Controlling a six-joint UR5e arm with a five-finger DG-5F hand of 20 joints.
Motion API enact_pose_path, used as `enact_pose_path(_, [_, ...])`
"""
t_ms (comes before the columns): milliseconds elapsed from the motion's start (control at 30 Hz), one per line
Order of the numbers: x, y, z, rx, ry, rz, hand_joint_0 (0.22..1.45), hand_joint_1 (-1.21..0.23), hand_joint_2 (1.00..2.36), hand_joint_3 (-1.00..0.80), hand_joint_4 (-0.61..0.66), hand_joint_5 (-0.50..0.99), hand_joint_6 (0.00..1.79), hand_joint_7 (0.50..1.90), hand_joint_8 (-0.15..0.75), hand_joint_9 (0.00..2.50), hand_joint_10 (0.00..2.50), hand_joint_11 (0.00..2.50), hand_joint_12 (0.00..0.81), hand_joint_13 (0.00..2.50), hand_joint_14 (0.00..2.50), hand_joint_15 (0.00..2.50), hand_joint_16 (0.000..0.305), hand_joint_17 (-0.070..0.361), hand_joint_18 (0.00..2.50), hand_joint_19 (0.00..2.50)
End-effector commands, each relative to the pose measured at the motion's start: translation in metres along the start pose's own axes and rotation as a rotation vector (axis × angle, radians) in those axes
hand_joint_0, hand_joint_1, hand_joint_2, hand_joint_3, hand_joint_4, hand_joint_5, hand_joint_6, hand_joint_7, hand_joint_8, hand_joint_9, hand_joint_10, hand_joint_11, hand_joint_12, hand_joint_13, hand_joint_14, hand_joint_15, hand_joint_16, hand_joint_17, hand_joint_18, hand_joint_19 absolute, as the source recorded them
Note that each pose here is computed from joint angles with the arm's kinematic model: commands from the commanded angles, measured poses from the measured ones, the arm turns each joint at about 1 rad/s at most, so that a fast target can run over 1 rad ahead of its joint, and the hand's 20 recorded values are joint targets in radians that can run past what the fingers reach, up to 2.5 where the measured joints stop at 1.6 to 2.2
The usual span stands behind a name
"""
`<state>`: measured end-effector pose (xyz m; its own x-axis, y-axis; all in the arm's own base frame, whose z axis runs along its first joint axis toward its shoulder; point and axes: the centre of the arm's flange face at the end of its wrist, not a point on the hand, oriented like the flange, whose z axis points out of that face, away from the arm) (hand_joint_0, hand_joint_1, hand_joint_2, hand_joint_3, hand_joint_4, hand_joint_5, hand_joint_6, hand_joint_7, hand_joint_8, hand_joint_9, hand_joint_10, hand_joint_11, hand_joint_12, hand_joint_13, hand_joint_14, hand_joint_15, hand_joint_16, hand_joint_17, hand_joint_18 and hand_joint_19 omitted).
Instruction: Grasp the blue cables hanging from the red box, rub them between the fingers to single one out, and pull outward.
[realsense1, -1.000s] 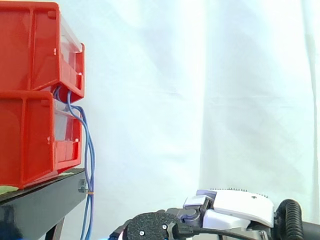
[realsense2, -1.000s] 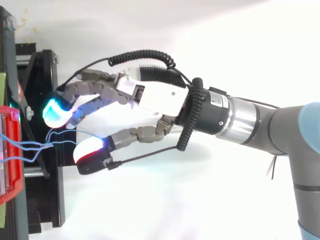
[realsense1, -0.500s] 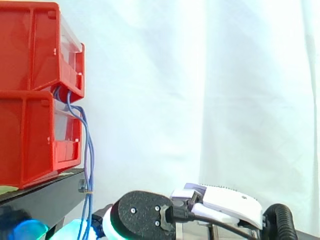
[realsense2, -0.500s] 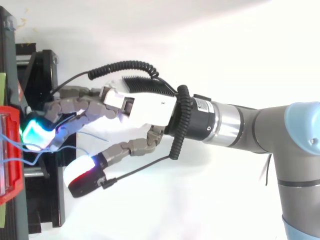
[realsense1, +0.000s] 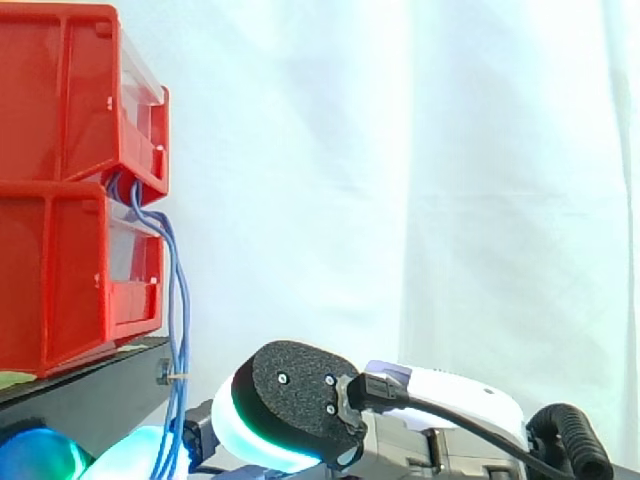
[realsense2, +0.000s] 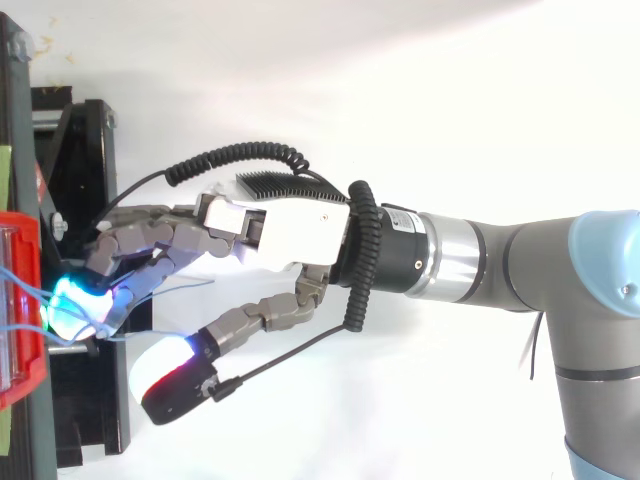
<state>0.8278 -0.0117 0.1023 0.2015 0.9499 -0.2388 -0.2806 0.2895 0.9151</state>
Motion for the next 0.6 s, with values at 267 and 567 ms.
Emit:
enact_pose_path(267, [0.0023, 0.0005, -0.0005, -0.001, 0.014, 0.077, 0.57, -0.64, 1.00, -0.46, 0.33, -0.10, 0.50, 0.93, 0.265, 0.97, 0.01, 0.49, 0.337, 0.49, 0.01, 0.26, 0.042, 0.095, 0.26, 0.20])
enact_pose_path(567, [0.0013, 0.0023, -0.0011, 0.012, 0.051, 0.146, 0.57, -0.64, 1.00, -0.45, 0.32, -0.09, 0.50, 0.99, 0.263, 1.03, 0.02, 0.55, 0.340, 0.53, 0.01, 0.29, 0.042, 0.095, 0.31, 0.24])
